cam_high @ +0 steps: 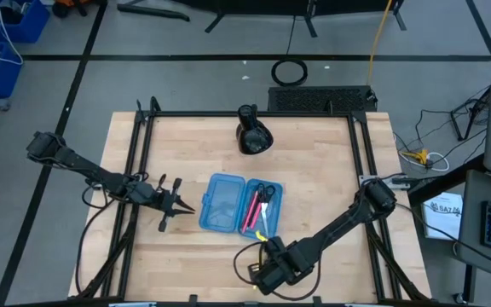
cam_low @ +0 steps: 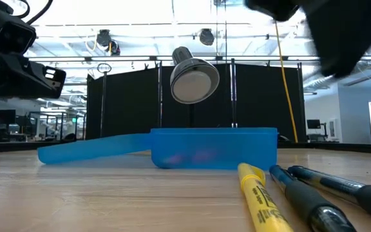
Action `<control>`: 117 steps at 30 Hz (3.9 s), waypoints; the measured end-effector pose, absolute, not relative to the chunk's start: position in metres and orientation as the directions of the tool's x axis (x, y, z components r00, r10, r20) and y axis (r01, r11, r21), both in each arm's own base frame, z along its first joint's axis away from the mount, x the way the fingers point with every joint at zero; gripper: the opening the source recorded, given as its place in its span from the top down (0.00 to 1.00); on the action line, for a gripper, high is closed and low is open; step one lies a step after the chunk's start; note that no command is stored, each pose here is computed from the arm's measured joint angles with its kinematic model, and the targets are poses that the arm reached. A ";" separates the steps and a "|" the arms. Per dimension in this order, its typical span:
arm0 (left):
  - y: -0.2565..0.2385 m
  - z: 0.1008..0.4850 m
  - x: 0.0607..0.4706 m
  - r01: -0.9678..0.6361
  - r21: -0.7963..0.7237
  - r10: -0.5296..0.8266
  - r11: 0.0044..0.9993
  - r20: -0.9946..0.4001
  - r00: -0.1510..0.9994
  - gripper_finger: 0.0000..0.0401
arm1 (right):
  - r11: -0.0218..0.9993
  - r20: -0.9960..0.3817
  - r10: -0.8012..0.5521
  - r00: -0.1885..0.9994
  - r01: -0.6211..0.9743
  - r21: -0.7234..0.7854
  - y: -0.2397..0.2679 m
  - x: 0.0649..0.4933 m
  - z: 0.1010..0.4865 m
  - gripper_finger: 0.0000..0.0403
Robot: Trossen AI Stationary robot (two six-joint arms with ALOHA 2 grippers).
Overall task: Pick & place school supplies into a supply box
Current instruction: Put the right black pen into the blue supply box
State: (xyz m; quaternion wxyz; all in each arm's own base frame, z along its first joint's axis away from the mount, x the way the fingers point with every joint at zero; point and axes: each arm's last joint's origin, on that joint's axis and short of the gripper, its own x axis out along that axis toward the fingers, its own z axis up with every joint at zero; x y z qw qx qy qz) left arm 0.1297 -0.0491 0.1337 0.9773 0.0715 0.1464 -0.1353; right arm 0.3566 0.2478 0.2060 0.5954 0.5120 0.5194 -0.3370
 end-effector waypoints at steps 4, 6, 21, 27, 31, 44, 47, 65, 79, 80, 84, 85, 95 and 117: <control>-0.049 0.133 0.129 0.287 0.103 -0.242 0.953 -0.314 0.918 0.91 | 0.228 -0.950 0.154 0.270 0.926 0.300 0.248 0.358 0.188 1.00; -0.049 0.133 0.130 0.287 0.103 -0.243 0.952 -0.313 0.918 0.91 | 0.219 -0.949 0.167 0.268 0.928 0.301 0.248 0.356 0.179 1.00; -0.049 0.133 0.130 0.287 0.104 -0.243 0.952 -0.313 0.918 0.91 | 0.223 -0.925 0.100 0.367 0.897 0.381 0.234 0.345 0.192 0.90; -0.049 0.133 0.129 0.287 0.104 -0.243 0.952 -0.314 0.918 0.91 | 0.202 -0.937 0.103 0.335 0.915 0.349 0.228 0.346 0.187 0.76; -0.049 0.133 0.129 0.287 0.104 -0.243 0.952 -0.314 0.918 0.91 | 0.172 -0.950 0.146 0.275 0.939 0.298 0.225 0.343 0.180 0.69; -0.049 0.132 0.129 0.289 0.105 -0.242 0.952 -0.323 0.915 0.91 | 0.110 -0.947 0.198 0.253 0.954 0.278 0.226 0.342 0.172 0.57; -0.049 0.132 0.129 0.289 0.104 -0.242 0.952 -0.325 0.914 0.91 | 0.108 -0.949 0.196 0.246 0.957 0.270 0.228 0.344 0.163 0.57; -0.049 0.130 0.129 0.287 0.094 -0.241 0.953 -0.338 0.910 0.91 | 0.188 -0.975 0.222 0.016 0.980 0.058 0.231 0.338 0.122 0.64; -0.049 0.132 0.129 0.277 0.072 -0.241 0.958 -0.320 0.916 0.91 | 0.434 -0.944 0.259 -0.207 0.898 -0.078 0.232 0.329 0.091 0.68; -0.049 0.133 0.129 0.277 0.071 -0.242 0.958 -0.312 0.919 0.91 | 0.463 -0.943 0.253 -0.216 0.883 -0.078 0.232 0.327 0.091 0.69; -0.049 0.134 0.130 0.273 0.061 -0.243 0.960 -0.301 0.922 0.91 | 0.569 -0.946 0.222 -0.235 0.820 -0.070 0.234 0.322 0.091 0.74; -0.049 0.134 0.130 0.273 0.060 -0.243 0.960 -0.299 0.923 0.91 | 0.582 -0.949 0.213 -0.231 0.810 -0.067 0.235 0.321 0.092 0.76; -0.049 0.135 0.130 0.272 0.062 -0.244 0.960 -0.288 0.926 0.91 | 0.579 -0.957 0.195 -0.216 0.813 -0.065 0.237 0.320 0.092 0.95; -0.049 0.136 0.130 0.271 0.061 -0.244 0.961 -0.282 0.928 0.91 | 0.489 -0.991 0.136 0.008 0.869 0.074 0.231 0.321 0.143 0.96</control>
